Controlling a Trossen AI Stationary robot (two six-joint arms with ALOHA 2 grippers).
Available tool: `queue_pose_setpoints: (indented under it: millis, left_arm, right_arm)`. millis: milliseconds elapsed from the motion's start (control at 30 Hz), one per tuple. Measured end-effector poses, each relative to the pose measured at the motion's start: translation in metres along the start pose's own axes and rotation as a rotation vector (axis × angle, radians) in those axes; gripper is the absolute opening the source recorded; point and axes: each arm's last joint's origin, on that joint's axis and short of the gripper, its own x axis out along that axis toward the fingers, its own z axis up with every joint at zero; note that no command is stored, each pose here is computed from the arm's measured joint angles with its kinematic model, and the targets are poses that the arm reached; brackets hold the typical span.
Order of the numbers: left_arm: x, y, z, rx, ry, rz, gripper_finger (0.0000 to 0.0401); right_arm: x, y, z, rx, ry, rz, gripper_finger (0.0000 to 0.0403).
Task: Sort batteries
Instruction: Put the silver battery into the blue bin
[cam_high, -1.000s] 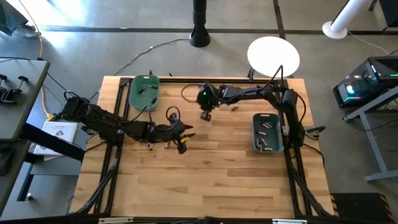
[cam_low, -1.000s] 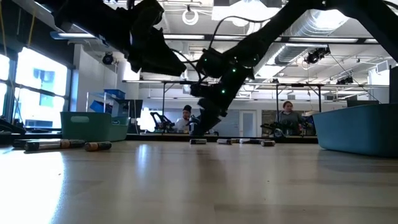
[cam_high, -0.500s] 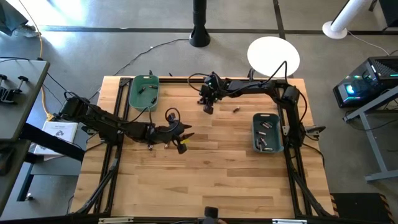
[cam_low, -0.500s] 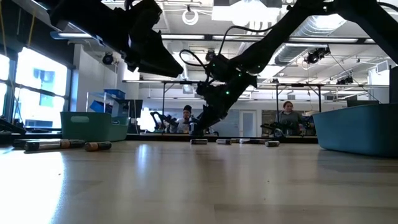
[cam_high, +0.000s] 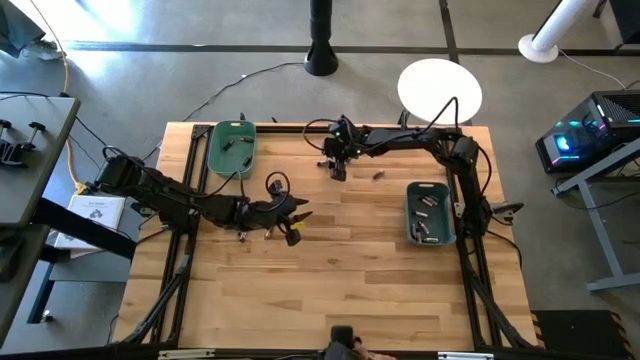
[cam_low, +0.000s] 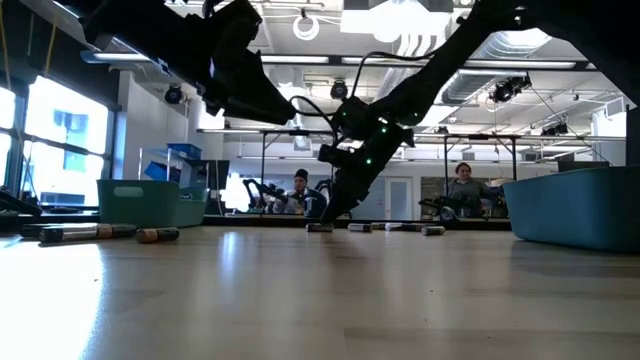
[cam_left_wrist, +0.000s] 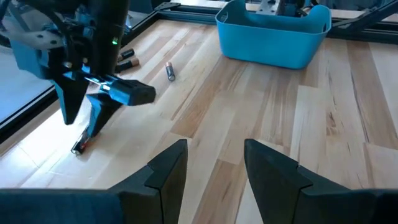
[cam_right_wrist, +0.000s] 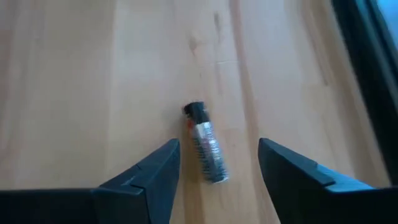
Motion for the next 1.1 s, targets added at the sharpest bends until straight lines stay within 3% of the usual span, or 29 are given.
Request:
queue_pose_setpoints:
  millis: [200, 533, 733, 967, 1100]
  left_arm:
    - [0.000, 0.000, 0.000, 0.004, -0.004, -0.003, 0.0154]
    - [0.000, 0.000, 0.000, -0.002, -0.004, -0.004, 0.0154]
    - [0.000, 0.000, 0.000, -0.003, 0.000, -0.003, 0.0154]
    - [0.000, 0.000, 0.000, -0.012, 0.003, -0.002, 0.0154]
    - [0.000, -0.001, 0.000, -0.026, 0.003, -0.004, 0.0154]
  right_arm:
    - [0.008, -0.005, -0.012, -0.021, 0.023, 0.032, 0.0178]
    - [0.009, -0.011, -0.015, -0.010, 0.025, 0.012, 0.0062]
    - [0.003, -0.009, -0.014, 0.064, 0.081, -0.026, 0.0049]
    - [-0.027, 0.020, -0.006, 0.075, 0.260, 0.015, 0.0021]
    - [-0.046, 0.049, 0.006, 0.103, 0.358, -0.081, 0.0021]
